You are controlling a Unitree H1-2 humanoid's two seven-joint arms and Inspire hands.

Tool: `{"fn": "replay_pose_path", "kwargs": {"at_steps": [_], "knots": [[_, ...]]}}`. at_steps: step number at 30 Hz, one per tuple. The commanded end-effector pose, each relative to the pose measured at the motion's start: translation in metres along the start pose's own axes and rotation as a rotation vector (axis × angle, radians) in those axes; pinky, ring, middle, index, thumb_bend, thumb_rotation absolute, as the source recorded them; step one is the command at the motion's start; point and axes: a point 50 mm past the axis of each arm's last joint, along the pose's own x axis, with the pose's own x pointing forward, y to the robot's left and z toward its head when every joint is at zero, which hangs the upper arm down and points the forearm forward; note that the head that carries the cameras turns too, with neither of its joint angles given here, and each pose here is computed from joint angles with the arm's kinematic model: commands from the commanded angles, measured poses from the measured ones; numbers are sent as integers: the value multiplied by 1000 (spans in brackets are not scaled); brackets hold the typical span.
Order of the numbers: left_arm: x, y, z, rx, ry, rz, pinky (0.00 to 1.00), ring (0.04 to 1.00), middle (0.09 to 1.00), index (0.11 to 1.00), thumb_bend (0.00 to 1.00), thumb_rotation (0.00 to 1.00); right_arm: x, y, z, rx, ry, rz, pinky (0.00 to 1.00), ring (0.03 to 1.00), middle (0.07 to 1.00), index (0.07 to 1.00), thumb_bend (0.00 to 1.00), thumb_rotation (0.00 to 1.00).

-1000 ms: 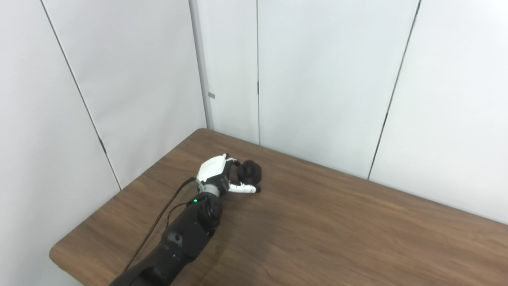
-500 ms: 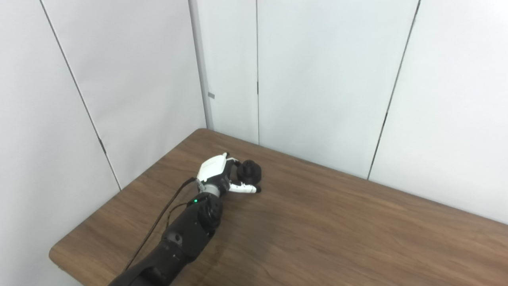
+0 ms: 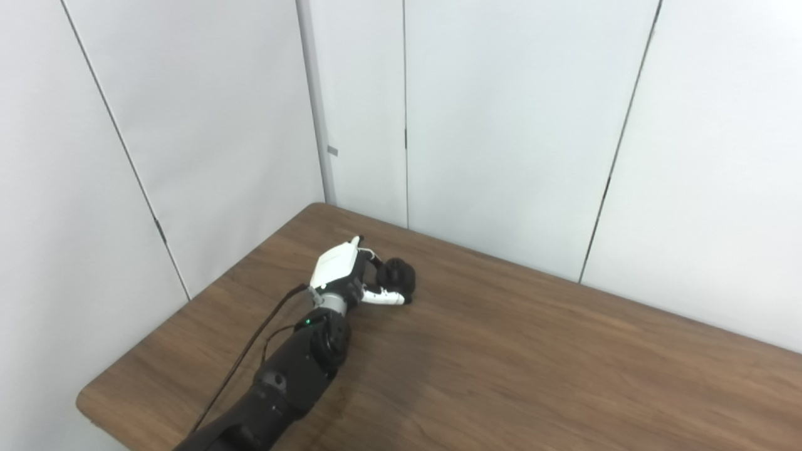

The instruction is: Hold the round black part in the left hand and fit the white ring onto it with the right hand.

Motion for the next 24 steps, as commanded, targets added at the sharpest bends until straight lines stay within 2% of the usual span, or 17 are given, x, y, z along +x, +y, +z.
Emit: {"fn": "replay_pose_path", "kwargs": {"at_steps": [1, 4, 14, 20, 24], "knots": [[1, -4, 3, 1, -13, -2, 1000, 1000, 997, 497, 561, 63, -7, -7, 0, -23, 16, -12, 966, 994, 1000, 952, 536, 724], [1, -6, 1, -8, -22, 8, 1000, 1000, 987, 487, 528, 56, -7, -7, 0, -22, 15, -10, 965, 995, 1000, 953, 534, 726], [-1, -13, 1, -22, -45, 18, 1000, 1000, 957, 482, 524, 54, -7, -6, 2, -20, 14, -6, 968, 1000, 1000, 959, 551, 734], [-8, -19, 1, -6, -118, 78, 1000, 1000, 892, 478, 524, 51, -7, -5, 2, -22, 12, -10, 962, 996, 1000, 948, 533, 723], [-11, -25, -1, -4, -147, 83, 1000, 1000, 867, 477, 523, 49, -6, -4, 0, -20, 12, -8, 971, 998, 1000, 947, 532, 725]]}}
